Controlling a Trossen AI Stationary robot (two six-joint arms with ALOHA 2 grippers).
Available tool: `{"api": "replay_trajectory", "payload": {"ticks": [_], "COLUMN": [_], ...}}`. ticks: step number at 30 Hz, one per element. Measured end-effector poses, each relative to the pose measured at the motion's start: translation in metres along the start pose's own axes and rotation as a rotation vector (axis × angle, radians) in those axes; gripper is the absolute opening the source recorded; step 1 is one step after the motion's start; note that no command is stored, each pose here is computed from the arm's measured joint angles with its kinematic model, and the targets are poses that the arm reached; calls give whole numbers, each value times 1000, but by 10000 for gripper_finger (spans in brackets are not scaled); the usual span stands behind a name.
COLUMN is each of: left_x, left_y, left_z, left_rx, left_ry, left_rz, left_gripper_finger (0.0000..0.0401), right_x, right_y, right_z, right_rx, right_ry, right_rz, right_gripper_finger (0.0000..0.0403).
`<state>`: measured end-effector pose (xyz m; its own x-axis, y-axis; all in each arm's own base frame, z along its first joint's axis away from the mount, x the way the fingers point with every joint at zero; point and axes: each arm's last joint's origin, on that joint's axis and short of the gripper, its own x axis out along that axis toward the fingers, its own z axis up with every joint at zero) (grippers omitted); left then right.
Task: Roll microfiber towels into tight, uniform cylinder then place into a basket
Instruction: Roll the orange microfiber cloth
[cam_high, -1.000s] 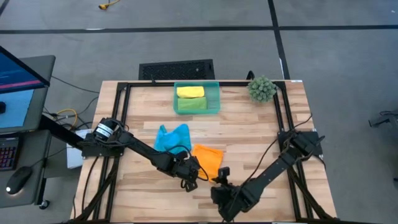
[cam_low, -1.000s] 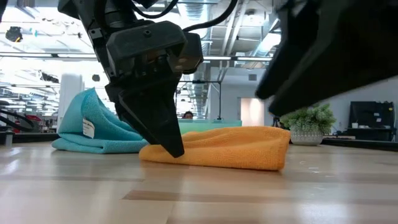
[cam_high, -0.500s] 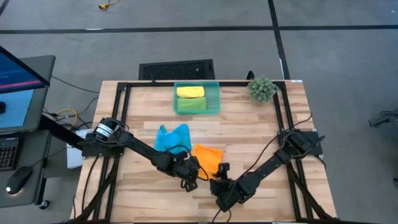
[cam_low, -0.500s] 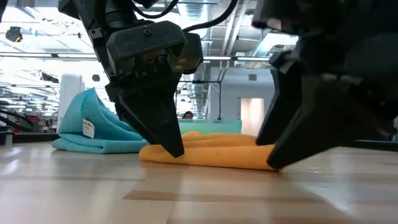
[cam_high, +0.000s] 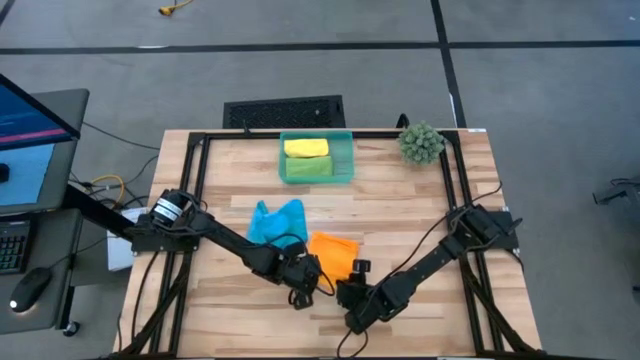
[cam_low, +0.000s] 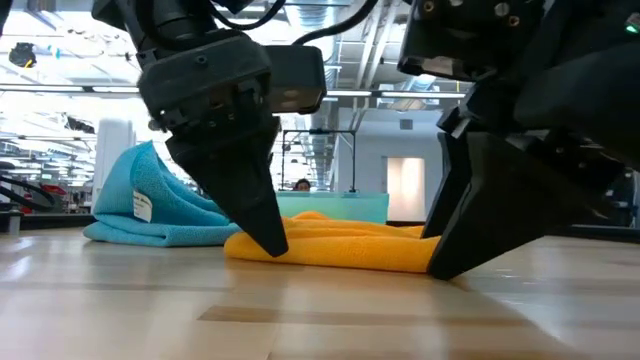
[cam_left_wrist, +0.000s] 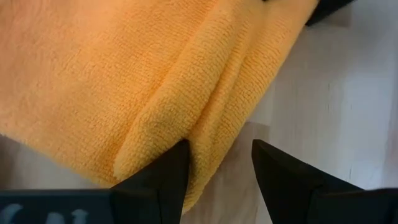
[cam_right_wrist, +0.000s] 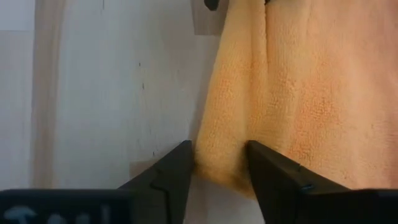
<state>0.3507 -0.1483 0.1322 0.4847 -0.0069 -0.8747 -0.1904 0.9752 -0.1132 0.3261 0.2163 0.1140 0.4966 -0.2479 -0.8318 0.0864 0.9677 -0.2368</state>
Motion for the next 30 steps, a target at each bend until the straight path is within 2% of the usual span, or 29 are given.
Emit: {"api": "replay_trajectory", "payload": {"ticks": [11, 14, 18, 24, 30], "left_x": [-22, -29, -32, -38, -33], "left_y": [-22, -30, -40, -50, -41], "left_z": [-11, -16, -24, -33, -31], "left_rx": [286, 375, 500, 681, 670], "left_ry": [-80, -107, -116, -169, -160], "left_rz": [61, 73, 94, 211, 233], "left_gripper_finger": [171, 171, 171, 171, 171], "right_x": [4, 4, 4, 4, 4], "right_y": [-5, -5, -5, -4, -4], "right_z": [2, 2, 1, 1, 1], "right_rx": [22, 22, 43, 44, 43], "right_ry": [13, 13, 16, 22, 23], "right_rz": [-7, -6, -2, 7, 14], "right_gripper_finger": [23, 18, 41, 30, 23]}}
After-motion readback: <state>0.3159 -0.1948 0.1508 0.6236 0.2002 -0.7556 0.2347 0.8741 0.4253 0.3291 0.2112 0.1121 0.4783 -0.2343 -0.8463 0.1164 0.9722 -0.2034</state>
